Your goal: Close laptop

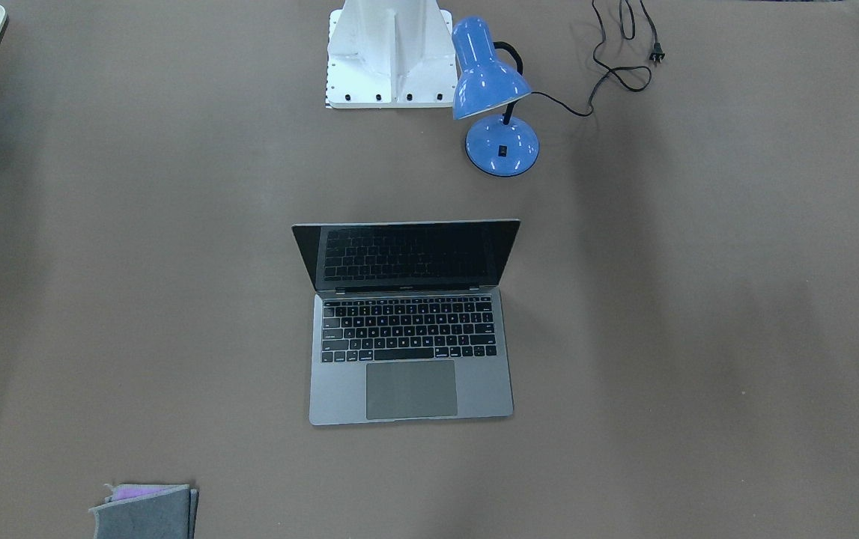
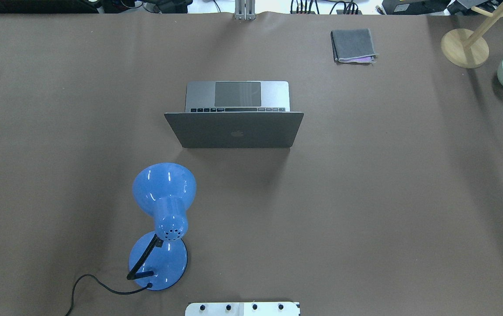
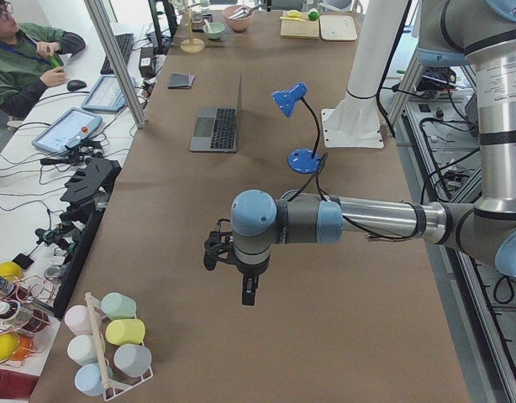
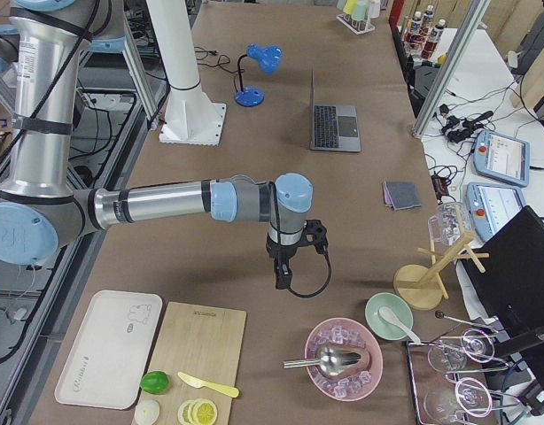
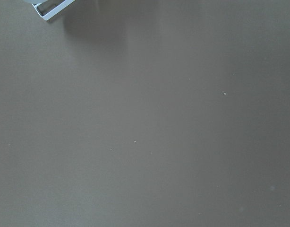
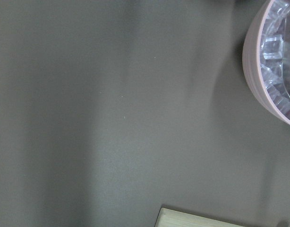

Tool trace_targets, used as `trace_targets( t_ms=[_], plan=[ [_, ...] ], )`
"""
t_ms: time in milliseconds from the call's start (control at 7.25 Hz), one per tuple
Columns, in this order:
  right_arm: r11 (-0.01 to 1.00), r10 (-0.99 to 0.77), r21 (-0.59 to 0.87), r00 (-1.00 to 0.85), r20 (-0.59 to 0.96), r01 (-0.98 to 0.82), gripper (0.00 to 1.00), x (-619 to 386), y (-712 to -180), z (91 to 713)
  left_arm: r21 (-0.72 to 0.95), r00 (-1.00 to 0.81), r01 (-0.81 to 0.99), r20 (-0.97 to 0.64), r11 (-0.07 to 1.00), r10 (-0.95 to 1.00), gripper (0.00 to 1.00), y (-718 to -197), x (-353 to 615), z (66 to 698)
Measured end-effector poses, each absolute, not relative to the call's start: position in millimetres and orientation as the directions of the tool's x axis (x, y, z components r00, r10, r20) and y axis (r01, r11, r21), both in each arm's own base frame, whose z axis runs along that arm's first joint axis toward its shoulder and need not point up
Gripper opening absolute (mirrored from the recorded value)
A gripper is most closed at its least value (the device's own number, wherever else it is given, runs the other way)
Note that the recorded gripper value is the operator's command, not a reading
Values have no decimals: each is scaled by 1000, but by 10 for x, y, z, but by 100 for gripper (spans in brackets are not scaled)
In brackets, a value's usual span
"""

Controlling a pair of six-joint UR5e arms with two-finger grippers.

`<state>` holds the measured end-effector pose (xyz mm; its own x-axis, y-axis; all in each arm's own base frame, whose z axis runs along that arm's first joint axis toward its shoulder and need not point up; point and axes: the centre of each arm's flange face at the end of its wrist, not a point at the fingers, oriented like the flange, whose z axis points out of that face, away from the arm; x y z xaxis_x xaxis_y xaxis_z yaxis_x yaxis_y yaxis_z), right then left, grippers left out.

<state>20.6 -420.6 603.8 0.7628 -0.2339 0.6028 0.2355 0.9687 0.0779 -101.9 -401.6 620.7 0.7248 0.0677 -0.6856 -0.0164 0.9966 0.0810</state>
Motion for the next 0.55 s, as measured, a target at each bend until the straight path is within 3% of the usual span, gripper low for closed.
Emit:
trace_targets(
  t_ms=[552],
  plan=[
    [968,-242,94,766,596,232,100,207,-4228,5947,92,725,-24,-684,995,80,98,-4032,-992,6164]
  ],
)
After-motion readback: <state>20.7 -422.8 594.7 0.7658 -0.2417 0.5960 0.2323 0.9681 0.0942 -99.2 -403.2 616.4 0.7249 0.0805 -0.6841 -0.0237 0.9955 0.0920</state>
